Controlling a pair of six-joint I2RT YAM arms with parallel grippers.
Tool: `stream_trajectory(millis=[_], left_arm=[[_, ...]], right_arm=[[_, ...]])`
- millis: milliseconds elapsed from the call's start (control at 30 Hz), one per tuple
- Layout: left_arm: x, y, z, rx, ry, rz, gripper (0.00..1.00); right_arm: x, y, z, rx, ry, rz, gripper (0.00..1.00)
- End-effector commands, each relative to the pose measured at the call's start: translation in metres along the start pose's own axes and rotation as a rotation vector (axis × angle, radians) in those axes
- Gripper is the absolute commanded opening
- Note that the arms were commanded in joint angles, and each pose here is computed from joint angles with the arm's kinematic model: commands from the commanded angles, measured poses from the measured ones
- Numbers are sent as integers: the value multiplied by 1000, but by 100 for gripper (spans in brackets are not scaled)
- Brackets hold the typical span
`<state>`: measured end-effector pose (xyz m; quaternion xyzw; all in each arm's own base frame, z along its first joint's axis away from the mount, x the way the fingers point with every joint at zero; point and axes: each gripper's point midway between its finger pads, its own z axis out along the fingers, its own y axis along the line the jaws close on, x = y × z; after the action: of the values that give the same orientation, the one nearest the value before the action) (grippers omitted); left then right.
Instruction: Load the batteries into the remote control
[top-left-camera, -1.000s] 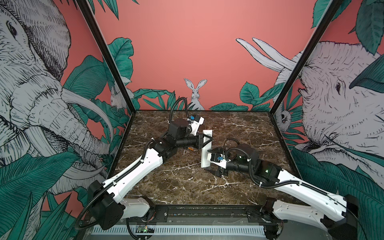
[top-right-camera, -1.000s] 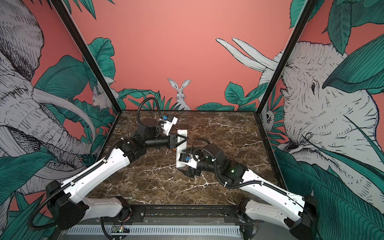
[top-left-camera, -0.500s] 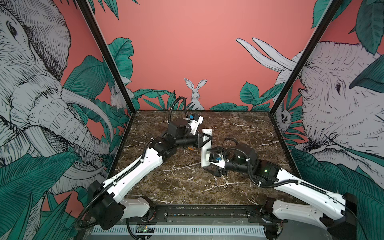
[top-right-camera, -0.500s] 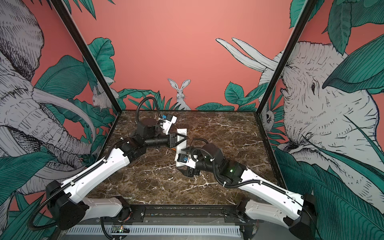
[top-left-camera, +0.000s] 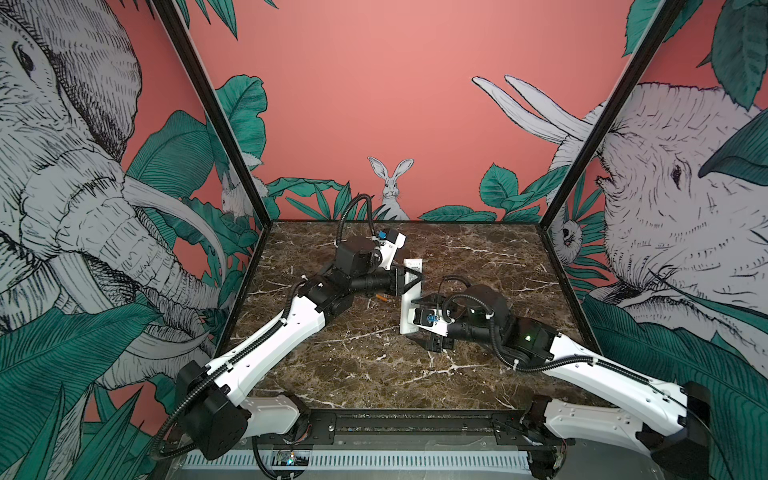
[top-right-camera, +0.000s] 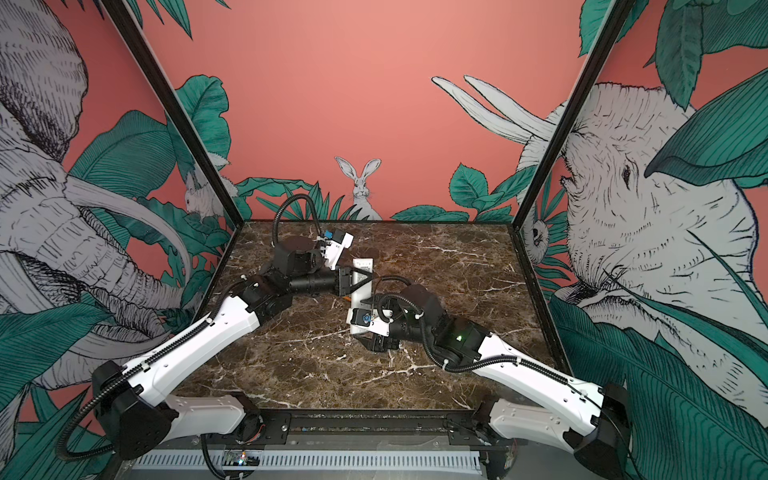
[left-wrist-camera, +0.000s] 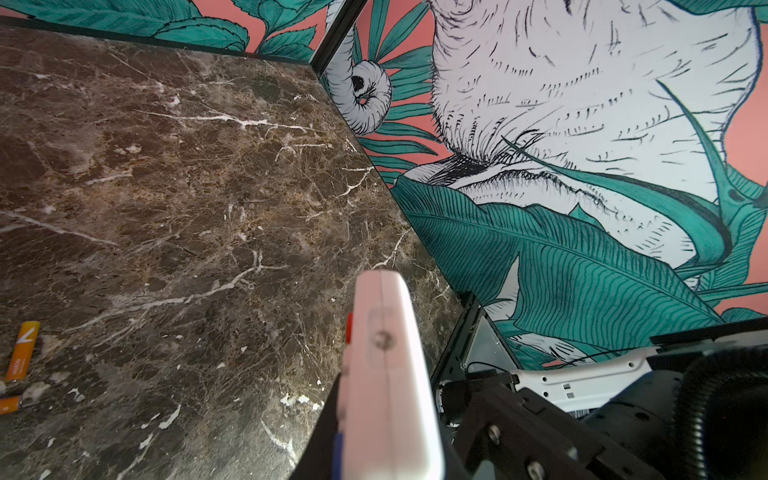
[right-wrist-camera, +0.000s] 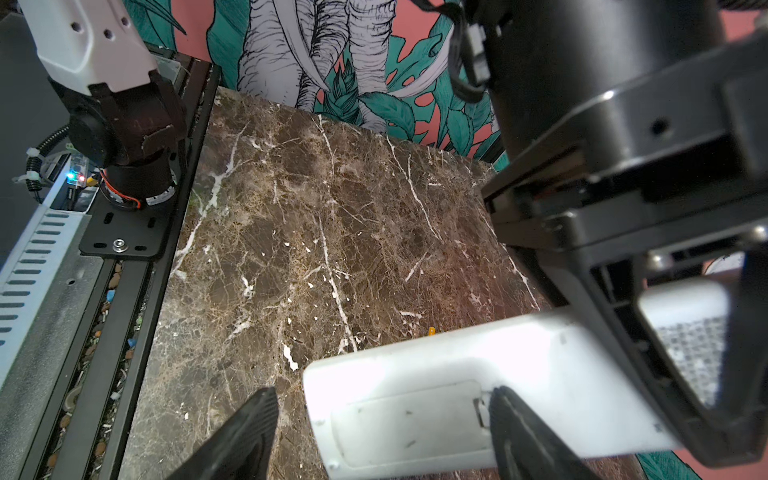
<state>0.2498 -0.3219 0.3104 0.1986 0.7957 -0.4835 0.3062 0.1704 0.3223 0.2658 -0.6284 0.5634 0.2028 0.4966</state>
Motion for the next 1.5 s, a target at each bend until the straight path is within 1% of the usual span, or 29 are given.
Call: stream_trajectory(millis=[0, 300, 700, 1133, 1300, 1467], left_arm=[[-21, -48, -22, 146, -82, 63, 0], [-23, -42, -22, 110, -95, 71, 0], [-18, -28, -20, 45, -79, 84, 0], [-14, -22, -19, 13, -68, 88, 0], [-13, -21, -20, 10, -68, 89, 0], [-12, -20, -19, 10, -65, 98, 0]], right_arm=[[24, 31, 9, -132, 86, 19, 74], [24, 35, 7, -154, 91, 24, 63], [18, 39, 5, -178, 76, 31, 53], [17, 40, 3, -182, 81, 29, 45], [17, 40, 3, -179, 75, 28, 44], [20, 40, 7, -186, 97, 35, 44]])
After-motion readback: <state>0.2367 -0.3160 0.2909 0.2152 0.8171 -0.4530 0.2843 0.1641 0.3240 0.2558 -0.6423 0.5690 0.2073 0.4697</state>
